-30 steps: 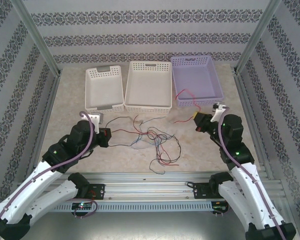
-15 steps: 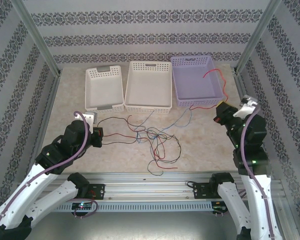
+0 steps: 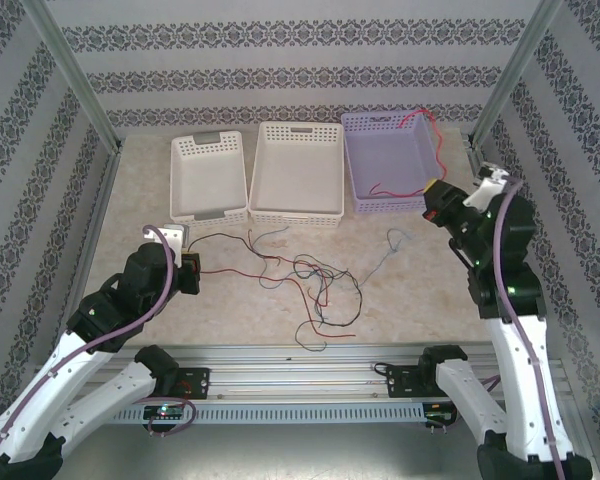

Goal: Untangle the cables

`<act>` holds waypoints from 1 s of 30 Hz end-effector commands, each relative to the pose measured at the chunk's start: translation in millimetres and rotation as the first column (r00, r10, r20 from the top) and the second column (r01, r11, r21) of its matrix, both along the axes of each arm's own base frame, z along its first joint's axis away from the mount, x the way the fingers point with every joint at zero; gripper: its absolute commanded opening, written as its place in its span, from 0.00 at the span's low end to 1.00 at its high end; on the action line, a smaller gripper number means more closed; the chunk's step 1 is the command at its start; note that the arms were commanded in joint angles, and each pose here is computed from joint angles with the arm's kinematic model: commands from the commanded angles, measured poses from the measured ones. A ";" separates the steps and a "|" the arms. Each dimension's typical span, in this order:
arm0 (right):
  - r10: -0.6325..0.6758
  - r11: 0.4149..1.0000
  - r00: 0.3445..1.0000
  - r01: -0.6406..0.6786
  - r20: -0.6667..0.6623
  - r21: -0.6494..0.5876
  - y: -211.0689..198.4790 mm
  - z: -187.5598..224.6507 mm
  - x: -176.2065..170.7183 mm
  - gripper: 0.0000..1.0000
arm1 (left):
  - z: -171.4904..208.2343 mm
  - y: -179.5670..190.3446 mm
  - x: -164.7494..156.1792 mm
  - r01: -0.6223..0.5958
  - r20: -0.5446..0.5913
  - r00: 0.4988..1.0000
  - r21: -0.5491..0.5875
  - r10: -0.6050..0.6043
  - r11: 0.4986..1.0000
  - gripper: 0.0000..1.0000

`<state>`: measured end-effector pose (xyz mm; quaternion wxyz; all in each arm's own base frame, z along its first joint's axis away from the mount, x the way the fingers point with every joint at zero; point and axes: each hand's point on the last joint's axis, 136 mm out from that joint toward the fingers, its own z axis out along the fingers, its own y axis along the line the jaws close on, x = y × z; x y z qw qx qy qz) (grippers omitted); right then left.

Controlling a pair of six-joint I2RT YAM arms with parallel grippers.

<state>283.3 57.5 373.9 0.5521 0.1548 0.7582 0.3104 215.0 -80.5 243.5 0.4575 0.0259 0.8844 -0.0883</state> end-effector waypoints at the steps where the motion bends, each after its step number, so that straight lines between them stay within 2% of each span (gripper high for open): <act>1: 0.106 0.994 0.994 -0.107 0.027 0.024 18.6 14.2 -10.7 0.00 | -6.3 6.4 -2.7 -0.002 -0.012 1.000 0.035 0.003 0.999 0.00; 5: 0.038 0.997 0.999 -0.035 0.040 -0.076 8.2 12.9 -8.2 0.00 | -6.4 1.3 -2.8 0.023 -0.010 1.000 0.022 -0.023 0.999 0.00; 9: -0.079 0.982 0.996 0.086 0.052 -0.169 -10.5 9.5 9.6 0.00 | -5.9 -4.7 -3.7 0.053 -0.010 0.999 0.003 -0.053 0.999 0.00; 14: -0.166 0.959 0.986 0.158 -0.018 -0.234 -20.7 -13.2 56.9 0.00 | -4.4 -8.0 -5.8 0.072 0.000 0.997 -0.018 -0.072 0.997 0.00; 19: -0.298 0.910 0.949 0.252 -0.098 -0.329 -44.4 -45.7 112.1 0.00 | -5.2 -10.3 -6.8 0.084 -0.002 0.996 -0.026 -0.084 0.996 0.00; 25: -0.377 0.862 0.906 0.267 -0.192 -0.430 -57.0 -89.9 166.8 0.00 | -2.5 -13.4 -8.0 0.103 0.012 0.995 -0.040 -0.103 0.994 0.00; 30: -0.402 0.842 0.867 0.223 -0.294 -0.492 -62.1 -132.0 193.6 0.00 | -0.5 -14.0 -8.8 0.110 0.023 0.994 -0.046 -0.109 0.993 0.00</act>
